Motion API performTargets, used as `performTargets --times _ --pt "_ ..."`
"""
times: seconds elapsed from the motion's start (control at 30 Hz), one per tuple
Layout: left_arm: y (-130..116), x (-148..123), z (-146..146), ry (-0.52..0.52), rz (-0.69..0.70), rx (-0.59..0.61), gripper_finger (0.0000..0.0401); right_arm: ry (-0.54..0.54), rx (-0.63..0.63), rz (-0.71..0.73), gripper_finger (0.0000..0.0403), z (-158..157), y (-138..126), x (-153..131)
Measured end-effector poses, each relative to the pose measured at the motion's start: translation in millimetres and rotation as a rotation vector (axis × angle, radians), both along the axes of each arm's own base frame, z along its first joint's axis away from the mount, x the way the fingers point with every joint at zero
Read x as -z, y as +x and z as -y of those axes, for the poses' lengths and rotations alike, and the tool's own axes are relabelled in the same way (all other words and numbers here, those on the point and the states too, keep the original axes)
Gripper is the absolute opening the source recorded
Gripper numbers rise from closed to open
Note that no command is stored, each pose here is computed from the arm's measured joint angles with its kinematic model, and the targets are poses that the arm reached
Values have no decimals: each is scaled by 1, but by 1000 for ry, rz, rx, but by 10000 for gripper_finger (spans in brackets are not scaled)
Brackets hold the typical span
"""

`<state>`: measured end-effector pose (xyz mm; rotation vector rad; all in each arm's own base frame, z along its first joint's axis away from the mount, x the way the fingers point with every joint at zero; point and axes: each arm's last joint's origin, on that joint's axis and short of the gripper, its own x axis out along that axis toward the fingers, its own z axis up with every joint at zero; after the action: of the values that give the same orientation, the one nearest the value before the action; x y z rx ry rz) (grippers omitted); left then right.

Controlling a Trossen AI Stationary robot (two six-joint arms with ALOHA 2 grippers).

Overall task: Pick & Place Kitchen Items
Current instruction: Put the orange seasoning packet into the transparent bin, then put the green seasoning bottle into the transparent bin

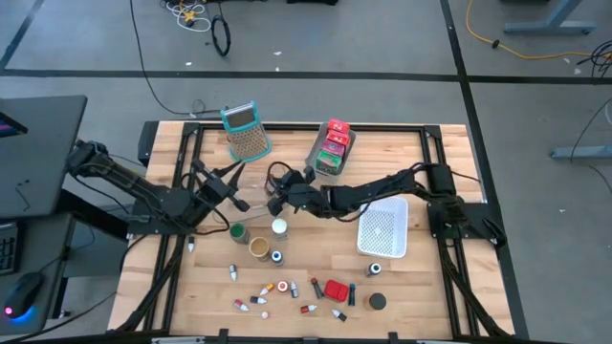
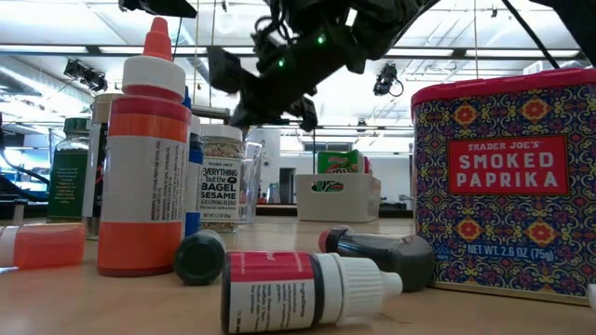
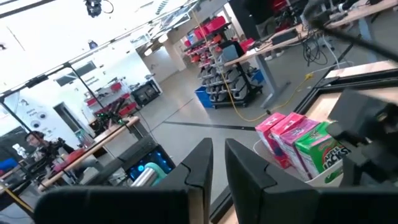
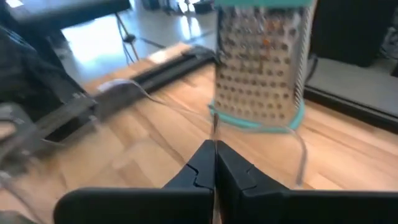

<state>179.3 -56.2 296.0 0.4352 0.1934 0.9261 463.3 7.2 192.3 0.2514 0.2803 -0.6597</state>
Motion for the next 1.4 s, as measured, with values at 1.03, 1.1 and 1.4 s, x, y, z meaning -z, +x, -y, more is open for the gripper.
performTargets --times 1.03,1.1,1.4 --pt "0 11 6 -75 56 54 52 -154 -87 -230 122 1 -6 6" --pt "0 13 9 -82 43 123 55 -177 -116 -247 133 0 -8 0" --pt "4 27 25 -272 14 588 109 -141 -340 -226 164 -5 -25 -48"
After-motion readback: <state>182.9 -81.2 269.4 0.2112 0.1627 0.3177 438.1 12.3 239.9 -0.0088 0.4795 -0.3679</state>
